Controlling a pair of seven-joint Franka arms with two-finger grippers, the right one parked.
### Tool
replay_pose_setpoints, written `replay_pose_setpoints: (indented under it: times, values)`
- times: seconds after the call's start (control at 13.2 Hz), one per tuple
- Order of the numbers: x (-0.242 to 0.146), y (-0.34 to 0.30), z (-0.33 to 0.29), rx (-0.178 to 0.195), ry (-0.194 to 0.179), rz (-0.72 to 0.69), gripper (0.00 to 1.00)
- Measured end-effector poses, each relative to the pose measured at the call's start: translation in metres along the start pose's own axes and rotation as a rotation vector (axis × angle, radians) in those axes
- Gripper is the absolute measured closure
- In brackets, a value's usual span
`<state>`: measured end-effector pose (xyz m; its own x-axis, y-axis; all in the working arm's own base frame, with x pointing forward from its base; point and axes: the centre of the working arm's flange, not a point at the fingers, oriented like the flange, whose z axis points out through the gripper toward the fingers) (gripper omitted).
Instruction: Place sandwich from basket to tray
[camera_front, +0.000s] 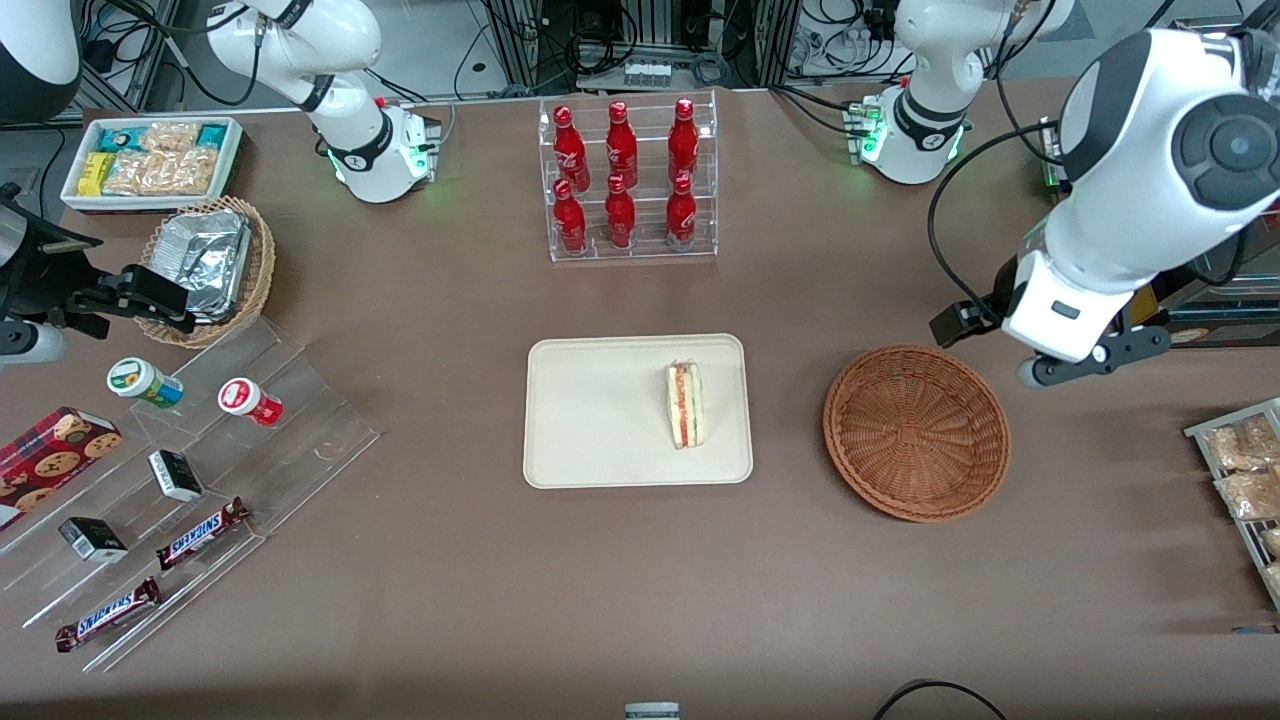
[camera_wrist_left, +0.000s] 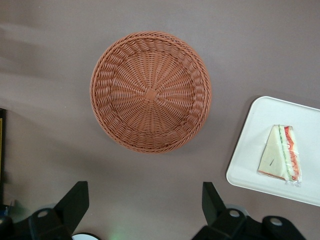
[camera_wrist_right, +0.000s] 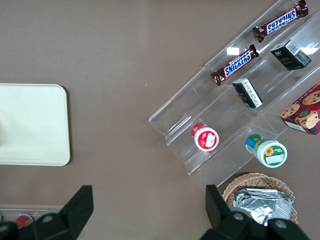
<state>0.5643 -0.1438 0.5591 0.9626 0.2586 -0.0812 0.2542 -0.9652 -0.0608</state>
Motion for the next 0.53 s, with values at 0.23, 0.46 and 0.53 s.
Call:
replay_pose_setpoints:
  times: [0.23, 0.46, 0.53]
  values:
    - [-0.008, -0.009, -0.02, -0.005, 0.037, -0.013, 0.0]
    - [-0.013, -0.011, -0.03, -0.009, 0.055, -0.013, 0.0]
    - [-0.014, -0.014, -0.032, -0.017, 0.049, -0.019, 0.0]
